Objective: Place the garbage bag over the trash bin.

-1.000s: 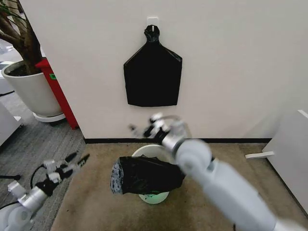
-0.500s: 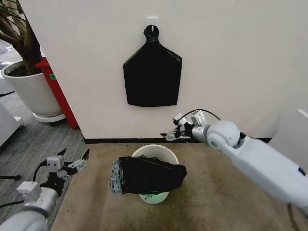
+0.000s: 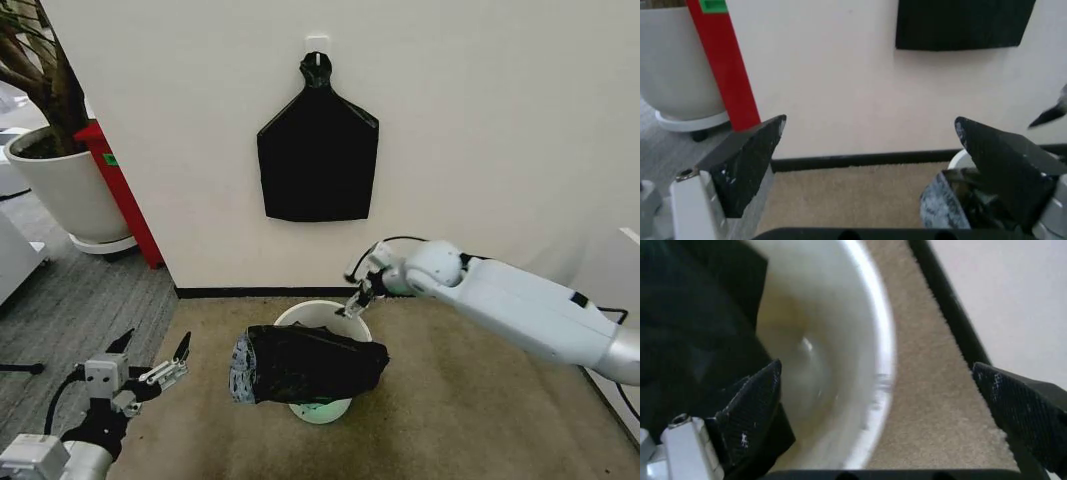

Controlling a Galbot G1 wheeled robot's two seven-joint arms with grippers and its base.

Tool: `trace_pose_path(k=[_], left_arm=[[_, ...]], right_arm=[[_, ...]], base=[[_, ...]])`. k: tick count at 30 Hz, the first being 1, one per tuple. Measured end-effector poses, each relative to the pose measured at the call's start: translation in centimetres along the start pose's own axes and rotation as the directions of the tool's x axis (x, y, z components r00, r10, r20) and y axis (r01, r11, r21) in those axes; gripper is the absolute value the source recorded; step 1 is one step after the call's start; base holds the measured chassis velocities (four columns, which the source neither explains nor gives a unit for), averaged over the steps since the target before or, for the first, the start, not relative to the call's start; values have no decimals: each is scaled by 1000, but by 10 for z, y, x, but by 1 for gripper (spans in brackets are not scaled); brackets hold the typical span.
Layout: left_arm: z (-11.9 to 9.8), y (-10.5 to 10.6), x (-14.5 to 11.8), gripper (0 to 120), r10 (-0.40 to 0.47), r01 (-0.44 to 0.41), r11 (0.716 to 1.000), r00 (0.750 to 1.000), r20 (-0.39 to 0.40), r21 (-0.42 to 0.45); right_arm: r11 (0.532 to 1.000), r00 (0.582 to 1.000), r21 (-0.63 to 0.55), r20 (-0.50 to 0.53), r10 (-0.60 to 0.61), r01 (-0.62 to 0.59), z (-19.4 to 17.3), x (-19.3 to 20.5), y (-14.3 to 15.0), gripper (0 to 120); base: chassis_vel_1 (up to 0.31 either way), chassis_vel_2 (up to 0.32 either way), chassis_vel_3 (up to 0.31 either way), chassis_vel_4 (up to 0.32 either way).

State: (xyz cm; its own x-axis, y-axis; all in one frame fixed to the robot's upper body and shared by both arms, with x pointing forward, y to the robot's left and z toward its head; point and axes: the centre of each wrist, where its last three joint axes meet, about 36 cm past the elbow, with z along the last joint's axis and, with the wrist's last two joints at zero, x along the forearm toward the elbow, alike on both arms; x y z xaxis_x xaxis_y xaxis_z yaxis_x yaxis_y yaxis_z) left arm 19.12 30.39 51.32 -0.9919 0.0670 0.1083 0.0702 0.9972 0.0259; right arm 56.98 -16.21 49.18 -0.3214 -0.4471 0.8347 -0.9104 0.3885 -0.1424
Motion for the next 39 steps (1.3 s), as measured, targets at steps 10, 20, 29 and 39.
trace_pose_path(k=[10, 20, 29, 39], left_arm=[[-4, -4, -6, 100, 18, -19, 1000, 1000, 23, 15], [-5, -3, -9, 100, 28, -29, 999, 999, 23, 24], [-6, -3, -11, 100, 48, -48, 998, 999, 23, 29], [-5, -3, -12, 100, 50, -50, 998, 998, 23, 32]], right_arm=[[1000, 996, 16, -90, -15, 17, -2, -46, -5, 100], [999, 994, -29, -99, -39, 36, 6, -63, -1, 82], [999, 996, -38, -89, -27, 24, 6, -62, -3, 51], [996, 999, -89, -41, -11, 7, 1, -53, 0, 15]], base=[[0, 0, 0, 0], [0, 0, 0, 0], [0, 0, 0, 0], [0, 0, 0, 0]])
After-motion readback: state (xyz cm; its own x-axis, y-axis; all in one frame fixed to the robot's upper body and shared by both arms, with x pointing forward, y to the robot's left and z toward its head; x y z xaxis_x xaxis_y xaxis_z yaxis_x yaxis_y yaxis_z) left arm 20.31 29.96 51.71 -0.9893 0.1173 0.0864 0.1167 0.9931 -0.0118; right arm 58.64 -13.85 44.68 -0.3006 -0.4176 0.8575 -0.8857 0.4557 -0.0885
